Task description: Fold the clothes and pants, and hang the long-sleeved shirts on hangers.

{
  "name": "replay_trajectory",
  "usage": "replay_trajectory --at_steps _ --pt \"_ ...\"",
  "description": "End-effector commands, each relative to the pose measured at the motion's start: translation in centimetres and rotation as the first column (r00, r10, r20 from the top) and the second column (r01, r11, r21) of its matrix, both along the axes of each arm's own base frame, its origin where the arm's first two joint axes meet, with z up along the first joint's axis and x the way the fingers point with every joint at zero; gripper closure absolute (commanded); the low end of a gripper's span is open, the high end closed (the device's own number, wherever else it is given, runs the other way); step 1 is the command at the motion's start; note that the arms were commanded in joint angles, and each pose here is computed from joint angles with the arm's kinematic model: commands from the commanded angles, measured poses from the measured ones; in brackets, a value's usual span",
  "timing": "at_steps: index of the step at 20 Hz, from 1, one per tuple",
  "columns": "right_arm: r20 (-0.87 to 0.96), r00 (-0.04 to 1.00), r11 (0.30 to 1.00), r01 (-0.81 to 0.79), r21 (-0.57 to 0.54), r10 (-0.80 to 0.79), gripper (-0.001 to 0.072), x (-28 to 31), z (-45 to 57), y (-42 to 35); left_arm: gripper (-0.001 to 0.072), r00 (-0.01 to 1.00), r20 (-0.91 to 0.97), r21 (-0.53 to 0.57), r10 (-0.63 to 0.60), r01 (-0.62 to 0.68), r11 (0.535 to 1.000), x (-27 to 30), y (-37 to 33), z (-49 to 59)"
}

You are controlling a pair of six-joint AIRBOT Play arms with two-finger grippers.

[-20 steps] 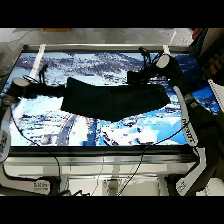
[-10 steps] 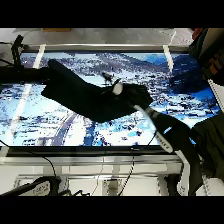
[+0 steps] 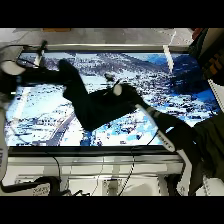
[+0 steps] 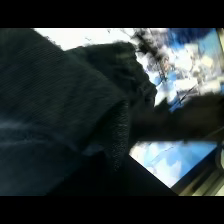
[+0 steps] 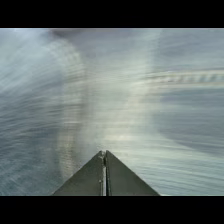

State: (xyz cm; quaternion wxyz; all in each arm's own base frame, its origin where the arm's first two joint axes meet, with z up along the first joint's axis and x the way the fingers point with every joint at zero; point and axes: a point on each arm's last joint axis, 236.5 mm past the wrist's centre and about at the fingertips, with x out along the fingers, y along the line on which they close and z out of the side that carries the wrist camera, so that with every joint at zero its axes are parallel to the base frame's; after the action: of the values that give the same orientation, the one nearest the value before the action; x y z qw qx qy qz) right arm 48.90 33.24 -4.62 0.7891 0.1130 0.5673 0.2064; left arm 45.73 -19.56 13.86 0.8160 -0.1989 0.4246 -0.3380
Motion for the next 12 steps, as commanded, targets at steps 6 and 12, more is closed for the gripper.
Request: replay_trajectory --at_steps 6,12 --pt "0.159 0.94 0.924 0.33 -0.191 -0.303 0.0664 4.1 12.6 -27.1 0.0689 0.988 -0.007 -0.231 0.156 -0.154 0.961 3.4 -19.7 -7.1" --pt "0.124 0.957 0.919 0.287 -0.272 -0.262 0.0665 2.6 11.9 -34.3 0.0011 0.99 0.095 -0.191 0.101 -0.081 0.978 0.7 -24.3 -7.7"
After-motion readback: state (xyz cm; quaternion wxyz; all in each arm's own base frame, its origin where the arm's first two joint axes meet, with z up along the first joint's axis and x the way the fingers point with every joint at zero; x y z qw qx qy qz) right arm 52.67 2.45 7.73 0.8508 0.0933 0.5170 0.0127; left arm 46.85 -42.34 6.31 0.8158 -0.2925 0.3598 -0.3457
